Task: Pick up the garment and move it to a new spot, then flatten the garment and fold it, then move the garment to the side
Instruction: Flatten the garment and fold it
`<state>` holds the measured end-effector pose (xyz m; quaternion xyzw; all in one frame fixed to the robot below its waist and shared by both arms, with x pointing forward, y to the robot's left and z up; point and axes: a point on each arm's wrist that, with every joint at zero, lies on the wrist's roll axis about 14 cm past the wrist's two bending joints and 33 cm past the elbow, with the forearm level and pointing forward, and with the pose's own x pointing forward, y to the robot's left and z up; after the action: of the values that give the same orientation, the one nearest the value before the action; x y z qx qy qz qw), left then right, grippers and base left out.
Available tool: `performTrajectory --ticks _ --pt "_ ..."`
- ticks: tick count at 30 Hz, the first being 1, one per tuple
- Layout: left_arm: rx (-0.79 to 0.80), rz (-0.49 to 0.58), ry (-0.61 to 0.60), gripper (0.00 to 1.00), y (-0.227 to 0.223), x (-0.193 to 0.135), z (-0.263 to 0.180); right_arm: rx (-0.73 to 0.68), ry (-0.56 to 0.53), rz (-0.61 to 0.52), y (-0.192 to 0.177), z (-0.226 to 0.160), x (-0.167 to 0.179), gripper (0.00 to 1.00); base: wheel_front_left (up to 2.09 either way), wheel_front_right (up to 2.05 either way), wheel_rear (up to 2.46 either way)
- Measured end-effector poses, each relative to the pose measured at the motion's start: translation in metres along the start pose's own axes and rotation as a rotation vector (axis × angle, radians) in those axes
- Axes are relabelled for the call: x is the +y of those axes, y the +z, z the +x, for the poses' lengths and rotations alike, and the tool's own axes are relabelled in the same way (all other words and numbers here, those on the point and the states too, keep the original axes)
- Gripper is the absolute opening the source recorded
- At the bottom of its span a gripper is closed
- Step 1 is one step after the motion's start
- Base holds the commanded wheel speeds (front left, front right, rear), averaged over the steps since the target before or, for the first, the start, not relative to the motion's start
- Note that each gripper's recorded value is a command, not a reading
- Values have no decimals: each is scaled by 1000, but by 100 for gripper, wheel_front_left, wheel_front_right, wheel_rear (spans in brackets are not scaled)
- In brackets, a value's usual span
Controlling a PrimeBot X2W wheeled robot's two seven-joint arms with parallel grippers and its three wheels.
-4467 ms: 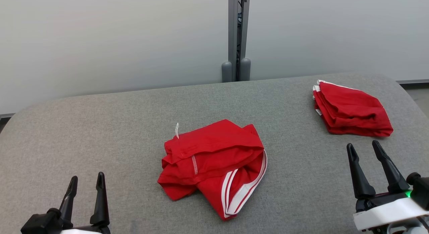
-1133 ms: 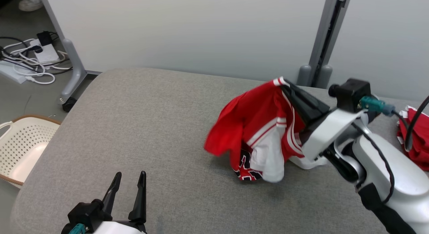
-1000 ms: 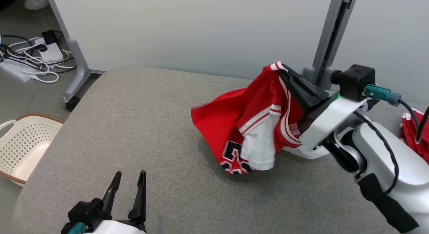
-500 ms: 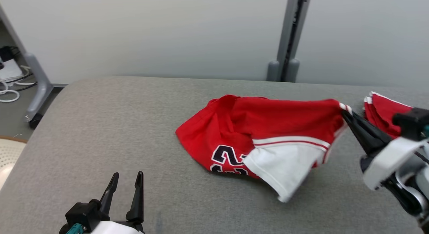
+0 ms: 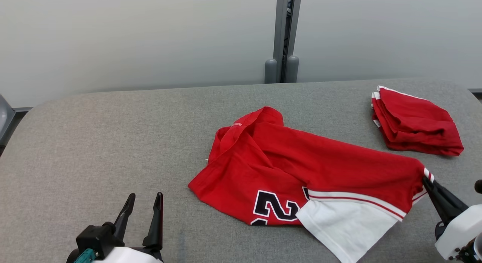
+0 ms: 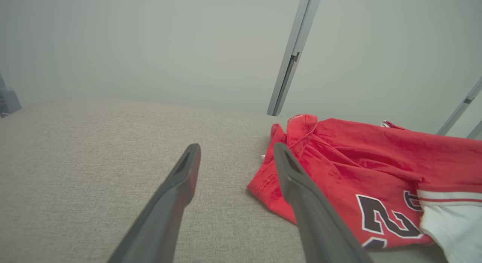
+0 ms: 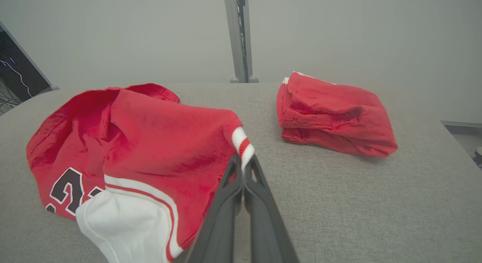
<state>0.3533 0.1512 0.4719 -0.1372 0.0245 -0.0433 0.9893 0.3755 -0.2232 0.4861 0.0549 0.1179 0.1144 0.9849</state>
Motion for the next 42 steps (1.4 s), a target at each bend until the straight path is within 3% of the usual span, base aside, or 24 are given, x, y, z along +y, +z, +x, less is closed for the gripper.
performTrajectory --ticks 6,7,8,9,10,19,24,35,42 --pt "24 1 -19 100 -7 -5 5 76 -56 50 -30 -5 -12 1 0 0 0" --pt "24 2 -21 100 -6 -5 7 91 -66 55 -36 -5 -15 15 0 0 0" --pt "26 2 -22 100 -7 -6 8 103 -71 61 -40 -4 -15 19 0 0 0" --pt "36 2 -21 100 -10 -5 8 114 -81 72 -46 -2 -17 51 0 0 0" --pt "41 2 -20 100 -11 -5 8 118 -82 71 -47 0 -17 100 0 0 0" --pt "37 10 -16 100 -9 -2 9 38 -159 92 -40 4 -35 100 0 0 0" --pt "33 17 -33 100 -6 -5 11 -40 -132 119 -28 8 -18 100 0 0 0" --pt "142 98 -149 100 -7 -33 38 -221 -131 72 13 -2 -14 100 0 0 0" --pt "266 166 -266 100 -12 -69 72 -291 -162 68 25 -10 -17 100 0 0 0"
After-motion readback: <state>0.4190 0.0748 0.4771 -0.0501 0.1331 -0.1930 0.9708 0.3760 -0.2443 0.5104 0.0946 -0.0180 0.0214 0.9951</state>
